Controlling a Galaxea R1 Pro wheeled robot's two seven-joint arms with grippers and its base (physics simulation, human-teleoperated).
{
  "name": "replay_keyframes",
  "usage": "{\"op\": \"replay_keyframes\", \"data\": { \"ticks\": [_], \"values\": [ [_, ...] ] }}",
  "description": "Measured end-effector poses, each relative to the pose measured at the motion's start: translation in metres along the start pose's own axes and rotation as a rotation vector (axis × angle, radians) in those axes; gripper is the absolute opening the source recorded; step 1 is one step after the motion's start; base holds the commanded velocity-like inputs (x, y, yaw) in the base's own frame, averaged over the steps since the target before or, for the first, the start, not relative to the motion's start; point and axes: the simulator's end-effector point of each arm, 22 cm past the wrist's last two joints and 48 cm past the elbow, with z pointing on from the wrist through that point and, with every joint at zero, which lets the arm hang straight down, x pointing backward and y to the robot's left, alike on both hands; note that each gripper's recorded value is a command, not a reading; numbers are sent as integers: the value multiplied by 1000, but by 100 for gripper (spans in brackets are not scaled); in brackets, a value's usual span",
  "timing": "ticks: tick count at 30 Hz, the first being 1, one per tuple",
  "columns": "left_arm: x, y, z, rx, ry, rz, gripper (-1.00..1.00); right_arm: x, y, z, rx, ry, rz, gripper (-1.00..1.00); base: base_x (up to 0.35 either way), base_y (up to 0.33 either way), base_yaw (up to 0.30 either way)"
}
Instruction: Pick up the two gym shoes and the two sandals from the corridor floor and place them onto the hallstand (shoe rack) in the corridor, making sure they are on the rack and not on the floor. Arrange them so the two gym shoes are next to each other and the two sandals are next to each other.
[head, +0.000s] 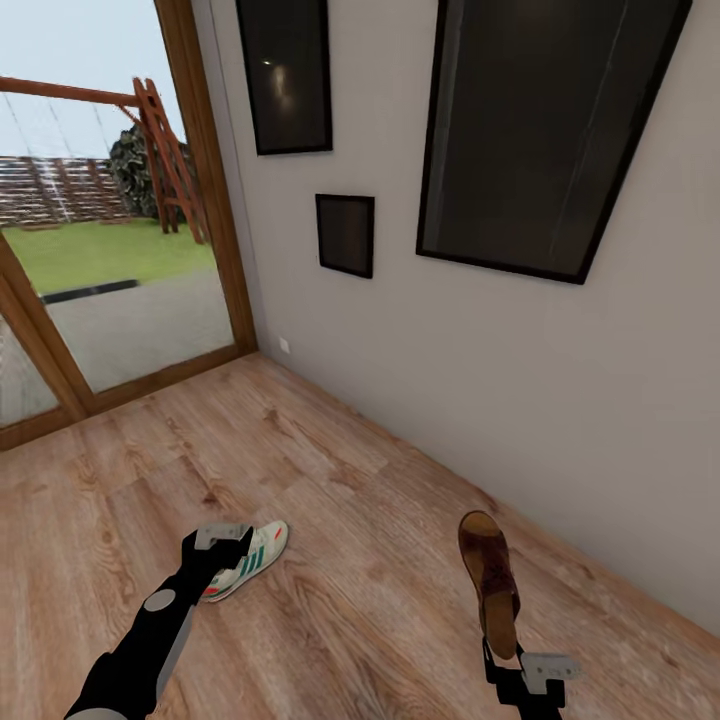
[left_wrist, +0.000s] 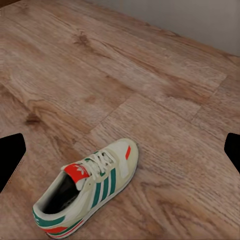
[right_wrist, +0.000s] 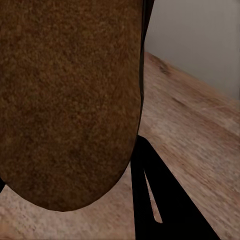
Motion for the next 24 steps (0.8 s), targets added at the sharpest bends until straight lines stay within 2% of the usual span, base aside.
{"op": "replay_keyframes", "data": {
  "ticks": [13,24],
  "values": [
    [-7,0,-2,0,-13,0,100,-7,-2,1,2,-14,-1,-100,0,293,-82],
    [-15,2,-5,-3,-28,2,100,-14,-2,1,3,-30,1,-100,0,32,-100]
  ]
}}
